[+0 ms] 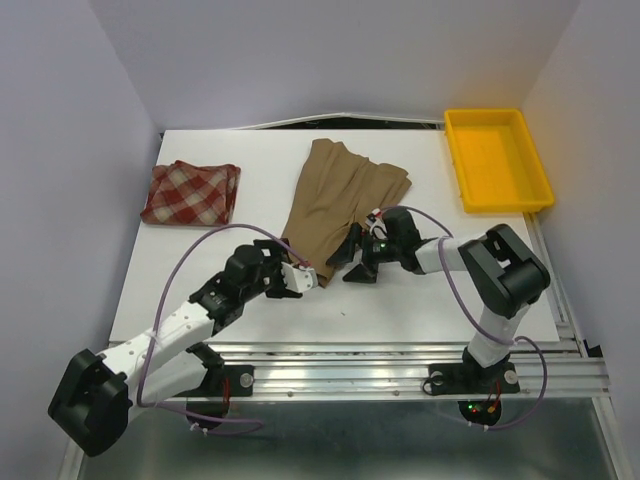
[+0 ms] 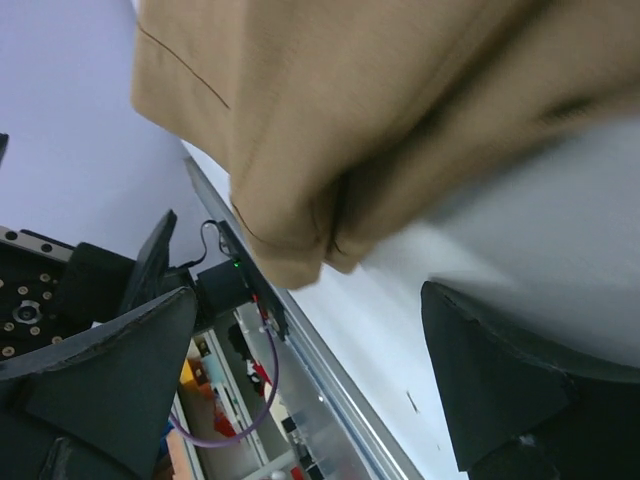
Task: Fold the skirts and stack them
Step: Fold the skirt
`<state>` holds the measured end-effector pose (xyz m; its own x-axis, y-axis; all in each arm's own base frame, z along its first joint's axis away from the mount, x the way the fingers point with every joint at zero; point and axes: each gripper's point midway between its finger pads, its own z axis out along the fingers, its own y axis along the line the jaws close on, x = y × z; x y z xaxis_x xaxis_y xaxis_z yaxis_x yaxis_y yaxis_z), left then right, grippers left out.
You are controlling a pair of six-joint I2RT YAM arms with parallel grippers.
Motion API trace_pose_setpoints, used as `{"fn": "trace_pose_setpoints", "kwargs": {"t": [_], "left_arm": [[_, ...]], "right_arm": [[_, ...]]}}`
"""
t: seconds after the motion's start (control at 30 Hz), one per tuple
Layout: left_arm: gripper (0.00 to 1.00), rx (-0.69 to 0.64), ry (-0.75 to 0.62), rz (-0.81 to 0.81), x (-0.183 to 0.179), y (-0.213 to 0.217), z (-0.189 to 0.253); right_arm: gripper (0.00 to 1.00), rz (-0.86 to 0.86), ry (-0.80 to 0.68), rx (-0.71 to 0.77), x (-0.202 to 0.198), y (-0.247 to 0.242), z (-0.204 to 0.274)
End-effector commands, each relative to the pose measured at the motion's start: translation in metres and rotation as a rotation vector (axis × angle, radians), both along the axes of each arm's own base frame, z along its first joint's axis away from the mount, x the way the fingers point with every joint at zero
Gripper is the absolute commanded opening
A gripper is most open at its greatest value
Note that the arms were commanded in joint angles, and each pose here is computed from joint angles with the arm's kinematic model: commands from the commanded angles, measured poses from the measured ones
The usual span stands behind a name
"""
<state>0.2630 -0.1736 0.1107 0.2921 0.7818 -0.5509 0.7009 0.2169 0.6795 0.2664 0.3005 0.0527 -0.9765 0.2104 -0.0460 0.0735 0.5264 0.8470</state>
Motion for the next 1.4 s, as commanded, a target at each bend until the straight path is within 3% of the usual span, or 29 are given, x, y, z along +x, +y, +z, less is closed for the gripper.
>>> {"fn": "trace_pose_setpoints", "kwargs": {"t": [0.0, 0.17, 0.27, 0.43, 0.5, 0.63, 0.97, 1.37], "left_arm": [[0.99, -0.054, -0.046, -0.029, -0.008, -0.001, 0.013], [0.99, -0.043, -0.096, -0.093, -0.021, 0.001, 0.009], [0.99, -0.044, -0.099, -0.119, -0.026, 0.0, 0.006], [0.99, 0.034, -0.062, -0.232, -0.04, -0.007, -0.014], [0.99, 0.063, -0.077, -0.281, -0.045, -0.012, -0.023], [0.99, 0.112, -0.131, -0.307, -0.041, -0.018, -0.032], [0.99, 0.126, -0.145, -0.293, -0.009, -0.044, -0.029], [0.99, 0.065, -0.155, -0.288, -0.005, -0.054, -0.027]], "right_arm": [[0.99, -0.019, -0.098, 0.035, 0.019, 0.023, -0.005], [0.84, -0.012, -0.105, -0.002, 0.014, 0.03, -0.028], [0.67, 0.014, -0.137, -0.016, 0.015, 0.033, -0.037], [0.26, 0.067, -0.2, 0.012, 0.014, 0.037, -0.021], [0.14, 0.091, -0.213, 0.057, 0.013, 0.042, -0.002], [0.01, 0.127, -0.224, 0.139, 0.015, 0.05, 0.03], [0.01, 0.163, -0.154, 0.223, 0.001, 0.041, 0.054], [0.01, 0.175, -0.085, 0.24, -0.011, 0.035, 0.048]]}}
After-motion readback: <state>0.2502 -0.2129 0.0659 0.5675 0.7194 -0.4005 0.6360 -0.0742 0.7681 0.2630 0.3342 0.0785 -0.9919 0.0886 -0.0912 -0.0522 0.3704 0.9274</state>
